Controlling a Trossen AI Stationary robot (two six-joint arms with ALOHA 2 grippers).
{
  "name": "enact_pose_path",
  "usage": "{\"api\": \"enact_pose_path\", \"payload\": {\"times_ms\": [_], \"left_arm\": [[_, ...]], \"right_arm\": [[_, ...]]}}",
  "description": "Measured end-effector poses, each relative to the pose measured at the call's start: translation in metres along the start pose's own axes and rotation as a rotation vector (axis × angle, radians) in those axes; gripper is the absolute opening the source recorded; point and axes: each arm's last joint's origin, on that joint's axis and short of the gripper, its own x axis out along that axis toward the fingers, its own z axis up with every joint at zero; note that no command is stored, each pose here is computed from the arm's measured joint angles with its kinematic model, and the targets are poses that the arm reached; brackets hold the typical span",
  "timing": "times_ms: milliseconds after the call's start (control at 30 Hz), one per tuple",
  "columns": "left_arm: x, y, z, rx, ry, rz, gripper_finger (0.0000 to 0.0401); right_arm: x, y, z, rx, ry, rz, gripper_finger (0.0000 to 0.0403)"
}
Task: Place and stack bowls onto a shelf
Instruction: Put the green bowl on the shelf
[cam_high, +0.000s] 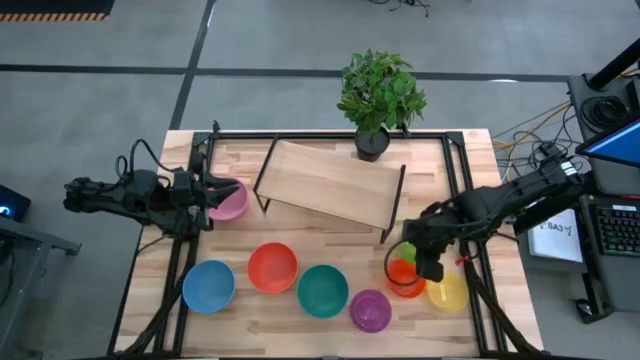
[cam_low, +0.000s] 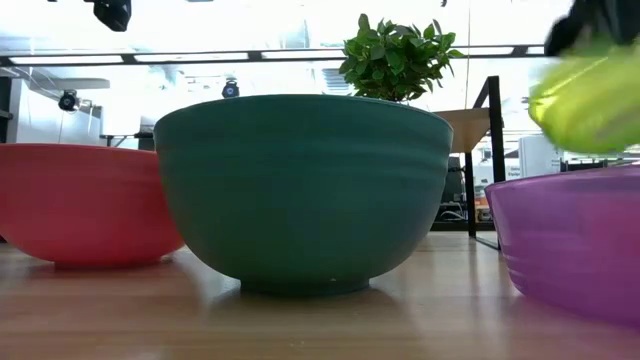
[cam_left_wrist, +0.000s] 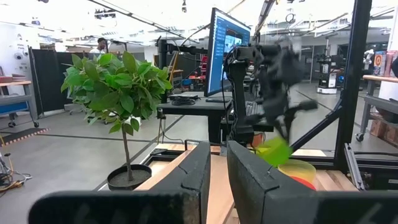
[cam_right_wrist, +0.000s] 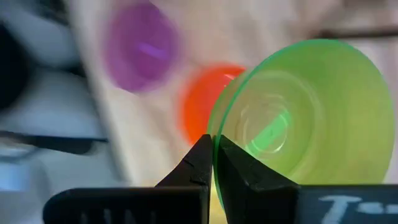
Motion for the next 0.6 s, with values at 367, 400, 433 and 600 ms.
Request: {"api": "enact_pose_path", "payload": {"times_ms": [367,400,433,600], "left_arm": [[0.000,0.000,0.000,0.008,0.000,0.000,0.0037],[0.000,0.000,0.000,0.013,0.000,0.000,0.0037],[0.000,0.000,0.000,0.019,0.000,0.000,0.0037],[0.000,0.000,0.000,0.027,0.000,0.000,0.0037]], "right_arm": [[-0.042,0.048,0.044,-0.335,-0.494,0.316,0.0009],[-0.043,0.049,0.047,-0.369,-0.533,0.265,0.0009],[-0.042,0.049,0.051,-0.398,-0.565,0.205,0.0009],[-0.033,0.045,0.075,-0.493,-0.635,-0.139,0.0009]]}}
